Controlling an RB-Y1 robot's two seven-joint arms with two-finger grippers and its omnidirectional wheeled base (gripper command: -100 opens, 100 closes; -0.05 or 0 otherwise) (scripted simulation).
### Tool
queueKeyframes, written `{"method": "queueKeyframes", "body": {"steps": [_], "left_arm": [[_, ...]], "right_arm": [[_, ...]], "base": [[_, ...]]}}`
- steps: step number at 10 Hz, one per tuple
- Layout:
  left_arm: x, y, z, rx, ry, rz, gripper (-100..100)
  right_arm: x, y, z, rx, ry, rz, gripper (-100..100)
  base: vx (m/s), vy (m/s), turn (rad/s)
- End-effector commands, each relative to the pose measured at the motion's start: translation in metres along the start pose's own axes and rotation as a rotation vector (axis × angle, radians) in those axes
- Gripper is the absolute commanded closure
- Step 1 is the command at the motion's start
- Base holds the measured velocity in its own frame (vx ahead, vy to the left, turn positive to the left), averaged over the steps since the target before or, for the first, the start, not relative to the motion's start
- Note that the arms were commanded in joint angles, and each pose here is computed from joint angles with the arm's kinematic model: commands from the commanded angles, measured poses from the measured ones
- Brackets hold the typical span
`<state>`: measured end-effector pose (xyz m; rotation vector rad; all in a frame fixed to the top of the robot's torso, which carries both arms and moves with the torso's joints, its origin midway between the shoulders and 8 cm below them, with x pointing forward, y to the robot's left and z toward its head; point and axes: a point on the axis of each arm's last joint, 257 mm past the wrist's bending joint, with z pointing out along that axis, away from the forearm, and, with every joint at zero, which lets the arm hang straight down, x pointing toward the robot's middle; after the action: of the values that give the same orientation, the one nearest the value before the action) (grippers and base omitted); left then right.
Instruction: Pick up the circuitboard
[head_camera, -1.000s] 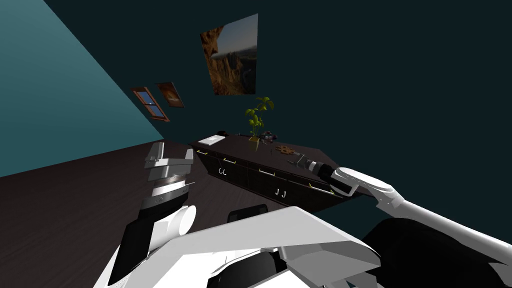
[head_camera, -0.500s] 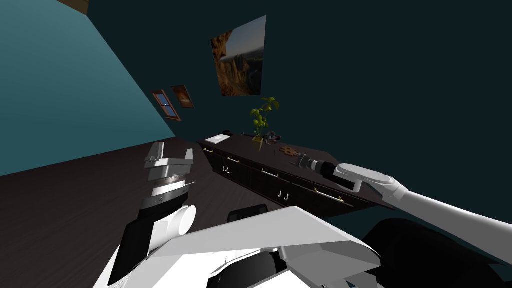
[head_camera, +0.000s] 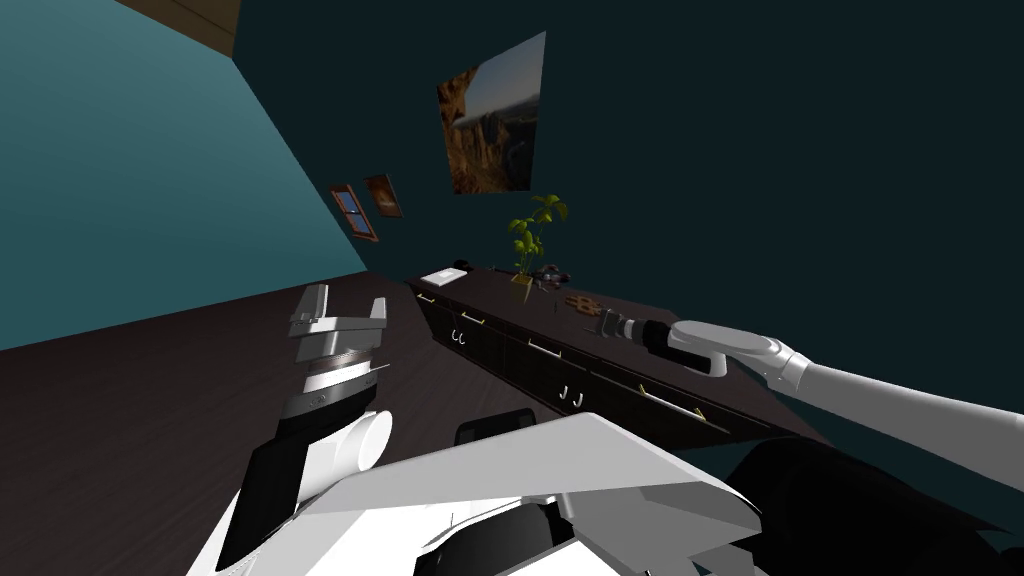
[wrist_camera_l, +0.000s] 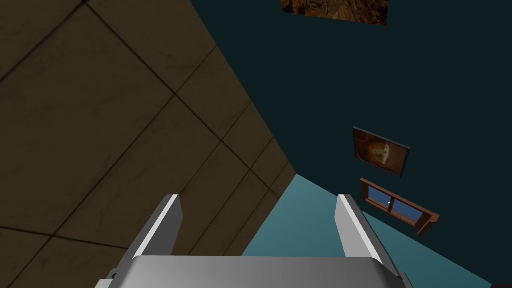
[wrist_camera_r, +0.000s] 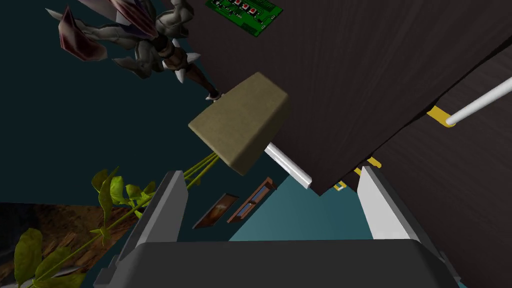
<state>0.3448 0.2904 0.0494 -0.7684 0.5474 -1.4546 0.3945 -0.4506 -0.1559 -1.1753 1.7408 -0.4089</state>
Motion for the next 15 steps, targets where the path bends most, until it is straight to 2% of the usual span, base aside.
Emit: {"method": "queueKeyframes", "body": {"steps": [1,2,3,5,6,8,9,11,12,13,14,15], "left_arm": [[0.000,0.000,0.000,0.000,0.000,0.000,0],[0.000,0.000,0.000,0.000,0.000,0.000,0],[0.000,0.000,0.000,0.000,0.000,0.000,0],[0.000,0.000,0.000,0.000,0.000,0.000,0],[0.000,0.000,0.000,0.000,0.000,0.000,0],[0.000,0.000,0.000,0.000,0.000,0.000,0],[0.000,0.000,0.000,0.000,0.000,0.000,0],[0.000,0.000,0.000,0.000,0.000,0.000,0],[0.000,0.000,0.000,0.000,0.000,0.000,0],[0.000,0.000,0.000,0.000,0.000,0.000,0],[0.000,0.000,0.000,0.000,0.000,0.000,0],[0.000,0.000,0.000,0.000,0.000,0.000,0]], "right_arm": [[0.007,-0.003,0.000,-0.030,0.025,-0.063,-100],[0.006,-0.003,0.001,-0.036,0.025,-0.072,-100],[0.027,0.000,-0.003,-0.072,0.076,-0.135,-100],[0.021,-0.002,0.001,-0.093,0.074,-0.170,-100],[0.043,0.002,-0.003,-0.133,0.123,-0.230,-100],[0.037,0.000,0.001,-0.153,0.120,-0.264,-100],[0.059,0.004,-0.004,-0.199,0.166,-0.320,-100],[0.053,0.002,0.000,-0.217,0.162,-0.353,-100],[0.074,0.006,-0.006,-0.267,0.205,-0.407,-100],[0.062,-0.002,0.001,-0.270,0.192,-0.444,-100],[0.068,0.005,-0.001,-0.284,0.201,-0.437,-100],[0.088,0.009,-0.007,-0.339,0.240,-0.491,-100]], "base": [[0.002,-0.008,0.147],[0.002,-0.007,-0.030],[0.004,-0.002,0.259],[0.005,-0.010,0.058],[0.005,-0.003,0.234],[0.005,-0.011,0.067],[0.011,-0.006,0.274],[0.006,-0.014,0.047],[0.007,-0.008,0.233],[0.008,-0.018,0.164],[0.006,-0.012,-0.010],[0.011,-0.012,0.196]]}}
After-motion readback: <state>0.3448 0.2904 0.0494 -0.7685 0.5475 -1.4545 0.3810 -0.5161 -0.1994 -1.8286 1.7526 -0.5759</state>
